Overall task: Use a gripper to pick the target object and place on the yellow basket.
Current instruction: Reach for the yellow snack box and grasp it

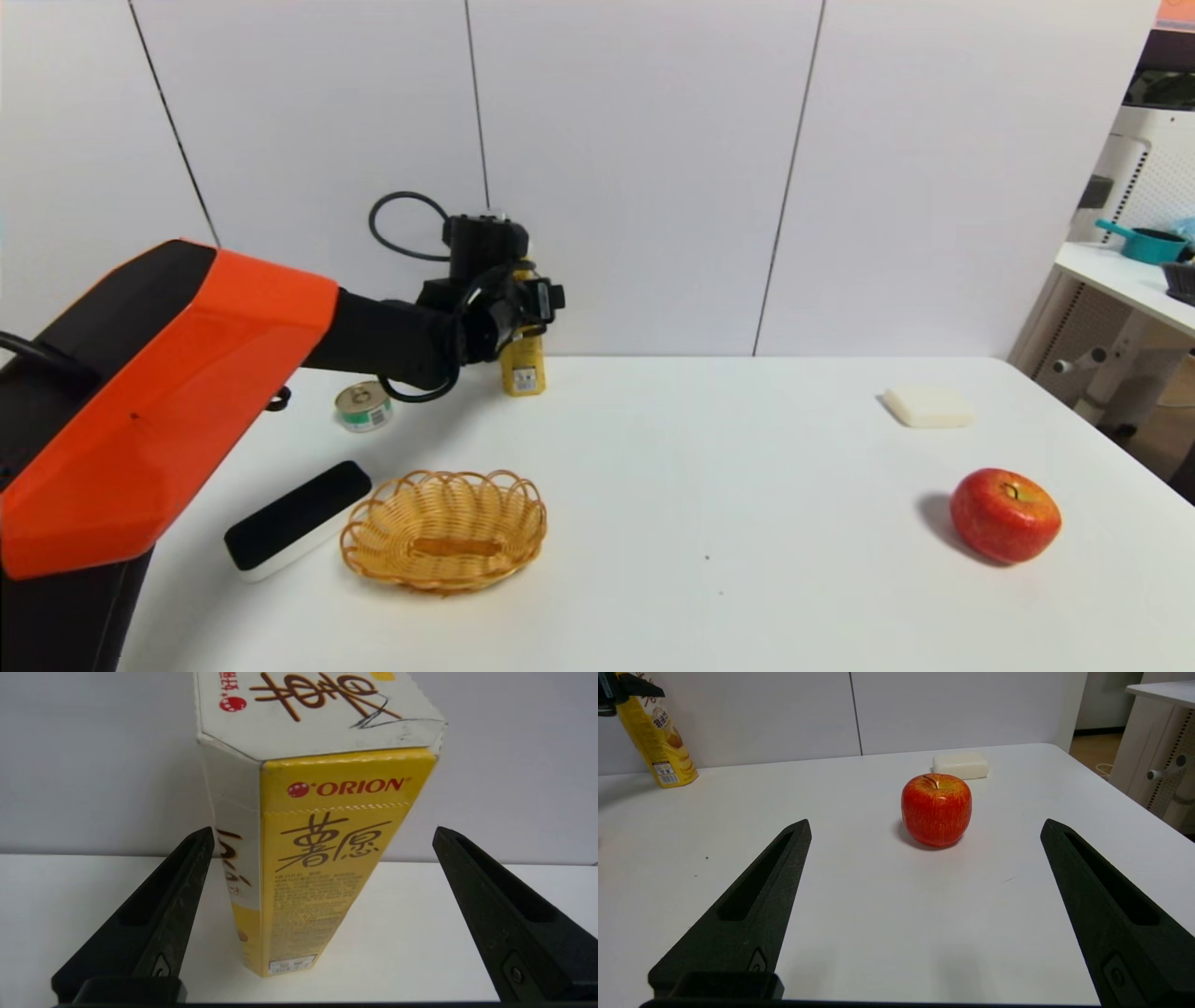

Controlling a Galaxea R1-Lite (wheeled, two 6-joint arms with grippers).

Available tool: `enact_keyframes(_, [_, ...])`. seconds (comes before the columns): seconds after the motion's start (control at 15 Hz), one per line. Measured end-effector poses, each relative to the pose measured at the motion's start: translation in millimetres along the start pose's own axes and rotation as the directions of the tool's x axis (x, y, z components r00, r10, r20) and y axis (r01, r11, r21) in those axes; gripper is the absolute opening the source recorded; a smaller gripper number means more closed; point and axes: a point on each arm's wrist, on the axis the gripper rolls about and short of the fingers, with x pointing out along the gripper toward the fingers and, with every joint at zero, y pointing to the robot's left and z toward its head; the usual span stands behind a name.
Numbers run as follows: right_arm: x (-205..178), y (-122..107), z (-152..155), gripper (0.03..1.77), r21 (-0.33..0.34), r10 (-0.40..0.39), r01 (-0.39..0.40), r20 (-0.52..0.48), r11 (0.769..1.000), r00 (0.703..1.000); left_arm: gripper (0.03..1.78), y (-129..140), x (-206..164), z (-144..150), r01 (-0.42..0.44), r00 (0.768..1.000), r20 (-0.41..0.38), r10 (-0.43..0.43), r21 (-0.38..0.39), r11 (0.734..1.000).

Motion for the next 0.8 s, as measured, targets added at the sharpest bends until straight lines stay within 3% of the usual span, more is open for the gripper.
enact_keyframes(0.4, [0, 0, 0, 1.70, 0.000, 0.000, 0.000, 0.000, 1.000, 1.000, 1.69, 2, 21, -11, -0.005, 1.000, 0.007, 0.005, 0.016, 1.000])
enact_keyframes(0.6, [0, 0, 0, 1.70, 0.000, -0.001, 0.001, 0.000, 1.000, 1.000, 1.69, 8, 28, -13, -0.019, 1.000, 0.010, 0.019, 0.071, 0.997])
enact_keyframes(0.8, [0, 0, 0, 1.70, 0.000, 0.000, 0.000, 0.000, 1.000, 1.000, 1.69, 9, 34, -15, -0.024, 1.000, 0.015, 0.023, 0.079, 0.997])
